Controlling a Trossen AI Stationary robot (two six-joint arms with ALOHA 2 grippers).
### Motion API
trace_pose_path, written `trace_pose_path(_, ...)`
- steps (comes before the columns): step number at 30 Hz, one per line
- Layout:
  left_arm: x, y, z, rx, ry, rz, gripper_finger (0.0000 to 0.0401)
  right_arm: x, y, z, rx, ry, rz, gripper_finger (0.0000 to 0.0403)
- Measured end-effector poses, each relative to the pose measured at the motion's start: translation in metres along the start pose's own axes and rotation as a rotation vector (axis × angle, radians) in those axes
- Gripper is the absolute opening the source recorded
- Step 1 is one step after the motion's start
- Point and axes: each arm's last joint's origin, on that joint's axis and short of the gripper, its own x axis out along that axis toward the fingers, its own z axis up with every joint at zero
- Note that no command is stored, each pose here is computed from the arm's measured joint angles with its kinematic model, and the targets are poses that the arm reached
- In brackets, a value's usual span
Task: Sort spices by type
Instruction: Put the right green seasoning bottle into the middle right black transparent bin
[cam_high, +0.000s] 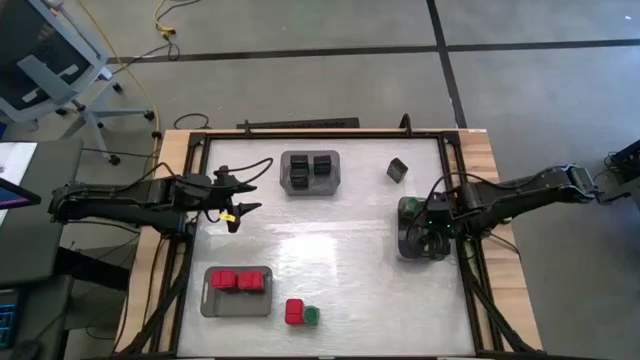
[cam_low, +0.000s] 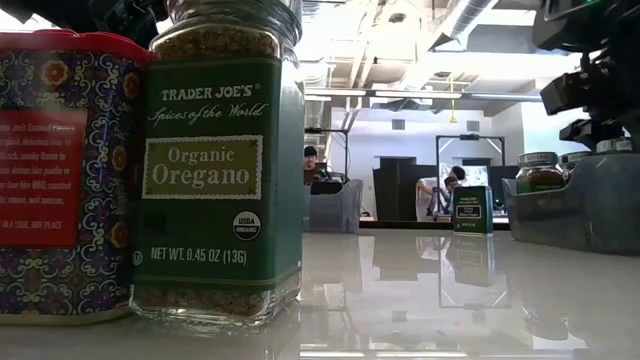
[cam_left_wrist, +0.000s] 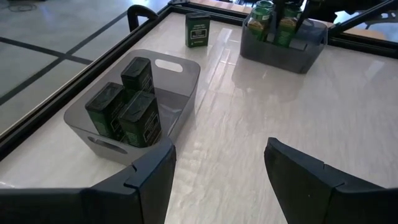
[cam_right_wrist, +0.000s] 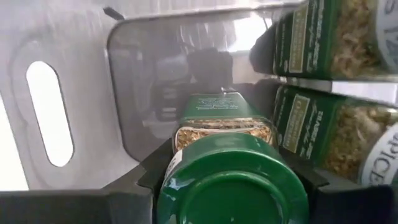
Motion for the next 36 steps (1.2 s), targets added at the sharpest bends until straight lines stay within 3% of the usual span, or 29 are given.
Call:
trace_pose_path(8,0.0,0.0,0.0,0.0,0.001,0.0,0.0235,0.0,0.0,0.0,0.002,0.0,-0.005,0.0218)
trace_pose_path(17,0.0,0.0,0.0,0.0,0.0,0.0,0.0235,0.0,0.0,0.0,0.029,-0.007,-0.005,0.0294)
trace_pose_path(36,0.0,0.0,0.0,-0.001,-0.001,0.0,0.0235,-0.018,0.001,0.005,0.042,-0.029,-0.029,0.0301)
